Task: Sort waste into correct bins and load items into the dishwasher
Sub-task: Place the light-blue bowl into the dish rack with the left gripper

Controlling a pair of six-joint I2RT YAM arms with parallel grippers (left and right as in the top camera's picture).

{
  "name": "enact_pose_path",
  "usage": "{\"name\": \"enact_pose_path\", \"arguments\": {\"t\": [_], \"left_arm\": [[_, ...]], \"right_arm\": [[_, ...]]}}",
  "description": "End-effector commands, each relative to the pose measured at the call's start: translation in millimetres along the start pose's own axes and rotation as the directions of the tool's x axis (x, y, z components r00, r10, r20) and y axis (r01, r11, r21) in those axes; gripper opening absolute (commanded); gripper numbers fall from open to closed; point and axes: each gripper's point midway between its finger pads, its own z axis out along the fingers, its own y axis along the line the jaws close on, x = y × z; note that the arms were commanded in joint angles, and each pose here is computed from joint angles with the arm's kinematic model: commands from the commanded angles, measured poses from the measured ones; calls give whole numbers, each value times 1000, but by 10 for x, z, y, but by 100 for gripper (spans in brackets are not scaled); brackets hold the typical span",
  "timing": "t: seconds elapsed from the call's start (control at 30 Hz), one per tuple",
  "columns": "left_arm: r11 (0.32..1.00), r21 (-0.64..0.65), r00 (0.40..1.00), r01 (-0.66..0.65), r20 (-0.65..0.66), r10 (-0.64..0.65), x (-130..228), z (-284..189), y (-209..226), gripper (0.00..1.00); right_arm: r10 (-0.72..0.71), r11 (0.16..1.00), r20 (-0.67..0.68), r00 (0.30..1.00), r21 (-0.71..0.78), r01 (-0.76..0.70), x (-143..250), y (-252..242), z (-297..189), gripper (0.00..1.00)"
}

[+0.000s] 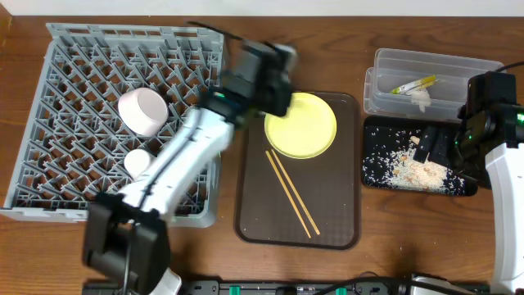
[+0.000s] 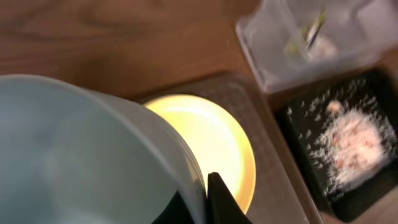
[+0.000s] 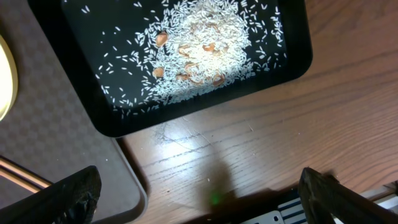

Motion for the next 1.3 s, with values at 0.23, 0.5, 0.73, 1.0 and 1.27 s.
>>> {"name": "enact_pose_path", "arguments": {"t": [0.23, 0.5, 0.73, 1.0, 1.27], "left_arm": [[876, 347, 921, 334, 77, -382, -365, -950, 1117, 8], [710, 527, 840, 467, -13, -543, -260, -1041, 1562, 8], [603, 535, 749, 591, -86, -657, -60, -897, 1969, 8], [561, 509, 679, 653, -67, -731, 118, -954, 2407, 29], [557, 490, 638, 671, 2, -770, 182, -1193, 2736, 78]], "right_arm": [[-1, 1000, 13, 1000, 7, 1, -27, -25, -44, 99], [0, 1000, 12, 1000, 7, 0, -25, -24, -44, 99], [-1, 1000, 13, 1000, 7, 1, -26, -24, -44, 99], [-1, 1000, 11, 1000, 7, 1, -24, -25, -44, 99], [-1, 1000, 7, 1000, 9, 1, -12, -28, -44, 99]]}}
